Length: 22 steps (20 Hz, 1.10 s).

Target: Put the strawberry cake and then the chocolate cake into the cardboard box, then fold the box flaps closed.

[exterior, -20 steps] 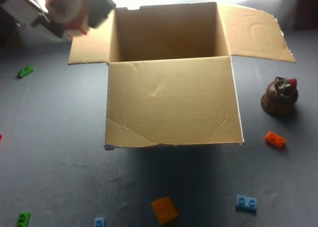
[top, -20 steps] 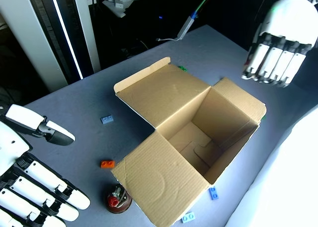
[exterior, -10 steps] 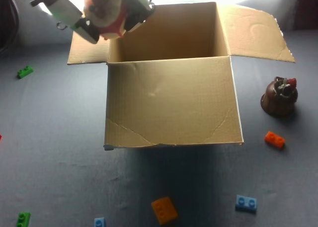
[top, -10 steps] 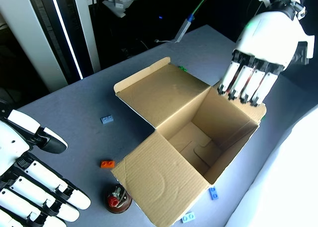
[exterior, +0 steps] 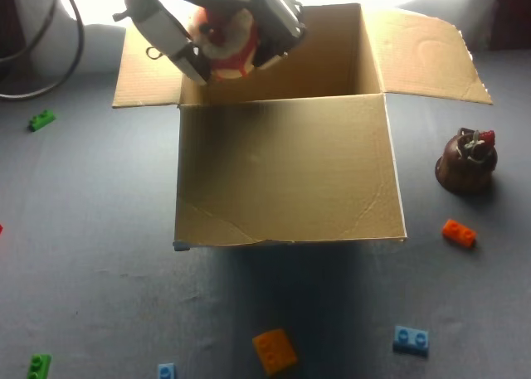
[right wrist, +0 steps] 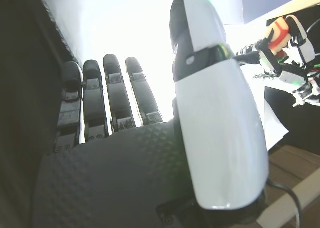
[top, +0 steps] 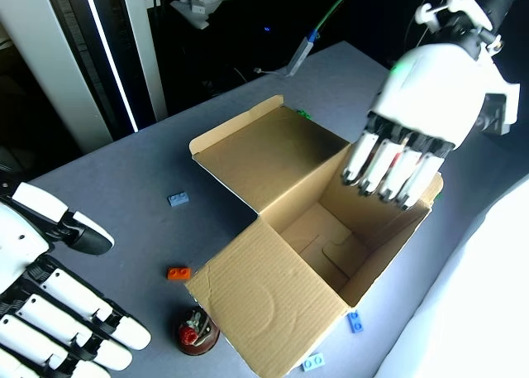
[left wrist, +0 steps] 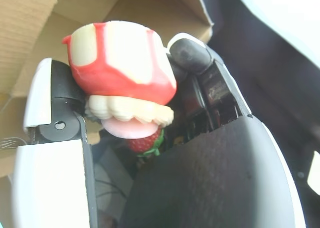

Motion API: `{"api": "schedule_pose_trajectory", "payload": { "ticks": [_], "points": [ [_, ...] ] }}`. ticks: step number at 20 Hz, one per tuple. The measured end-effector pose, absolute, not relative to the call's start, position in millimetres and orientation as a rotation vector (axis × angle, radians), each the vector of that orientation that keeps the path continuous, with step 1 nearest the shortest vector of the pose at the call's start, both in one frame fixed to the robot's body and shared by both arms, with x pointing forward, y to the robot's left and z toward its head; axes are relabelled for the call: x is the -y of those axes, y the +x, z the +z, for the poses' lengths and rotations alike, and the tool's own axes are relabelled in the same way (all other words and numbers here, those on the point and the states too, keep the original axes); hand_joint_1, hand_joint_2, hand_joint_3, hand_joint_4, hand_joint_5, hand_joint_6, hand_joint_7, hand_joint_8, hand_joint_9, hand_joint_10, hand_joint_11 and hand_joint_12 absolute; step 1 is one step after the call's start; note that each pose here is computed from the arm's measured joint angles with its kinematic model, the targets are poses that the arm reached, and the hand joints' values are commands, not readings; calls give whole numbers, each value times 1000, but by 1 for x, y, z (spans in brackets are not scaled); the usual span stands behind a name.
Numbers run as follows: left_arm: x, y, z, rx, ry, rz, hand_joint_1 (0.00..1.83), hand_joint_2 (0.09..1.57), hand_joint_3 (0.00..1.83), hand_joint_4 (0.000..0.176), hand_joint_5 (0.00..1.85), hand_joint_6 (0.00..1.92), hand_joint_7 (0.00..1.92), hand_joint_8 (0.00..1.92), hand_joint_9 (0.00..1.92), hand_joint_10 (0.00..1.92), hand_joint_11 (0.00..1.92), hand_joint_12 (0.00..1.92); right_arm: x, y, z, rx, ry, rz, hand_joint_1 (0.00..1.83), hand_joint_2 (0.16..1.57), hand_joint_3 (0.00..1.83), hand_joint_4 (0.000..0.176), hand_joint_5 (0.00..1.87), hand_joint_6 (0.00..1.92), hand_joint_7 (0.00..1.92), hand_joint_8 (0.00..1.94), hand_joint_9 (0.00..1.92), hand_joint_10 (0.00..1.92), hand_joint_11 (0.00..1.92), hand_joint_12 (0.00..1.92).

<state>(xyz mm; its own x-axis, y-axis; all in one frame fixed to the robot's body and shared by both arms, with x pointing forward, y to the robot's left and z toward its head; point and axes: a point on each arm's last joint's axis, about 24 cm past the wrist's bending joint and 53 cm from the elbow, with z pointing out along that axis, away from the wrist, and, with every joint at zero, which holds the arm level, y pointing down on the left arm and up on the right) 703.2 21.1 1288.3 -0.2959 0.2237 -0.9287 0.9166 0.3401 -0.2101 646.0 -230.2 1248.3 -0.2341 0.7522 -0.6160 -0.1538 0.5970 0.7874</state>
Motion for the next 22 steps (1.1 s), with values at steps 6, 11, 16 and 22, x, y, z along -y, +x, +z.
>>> {"api": "schedule_pose_trajectory", "payload": {
  "ticks": [6,11,16,22],
  "points": [
    [-3,709,1284,-1733,1041,-991,1126,1150,0,0,353,773,272,950,286,1239,227,1594,230,660,1232,-1611,566,940,758,1083,0,0,132,4,201,7,141,17,0,421],
    [-5,717,1285,-1721,1028,-966,677,1010,0,60,258,10,299,0,395,55,65,1145,238,668,1232,-1594,614,960,758,1111,0,0,116,11,165,0,125,6,0,371],
    [-13,726,1291,-1709,1006,-936,597,901,0,88,88,0,120,0,222,1,0,961,231,675,1231,-1608,638,1045,725,1126,6,0,69,2,89,0,80,4,0,196],
    [-33,742,1306,-1682,980,-879,94,1103,42,44,85,2,128,1,193,0,0,741,221,698,1219,-1625,665,1109,650,1140,4,0,96,6,122,5,94,8,0,288]
  ]
}}
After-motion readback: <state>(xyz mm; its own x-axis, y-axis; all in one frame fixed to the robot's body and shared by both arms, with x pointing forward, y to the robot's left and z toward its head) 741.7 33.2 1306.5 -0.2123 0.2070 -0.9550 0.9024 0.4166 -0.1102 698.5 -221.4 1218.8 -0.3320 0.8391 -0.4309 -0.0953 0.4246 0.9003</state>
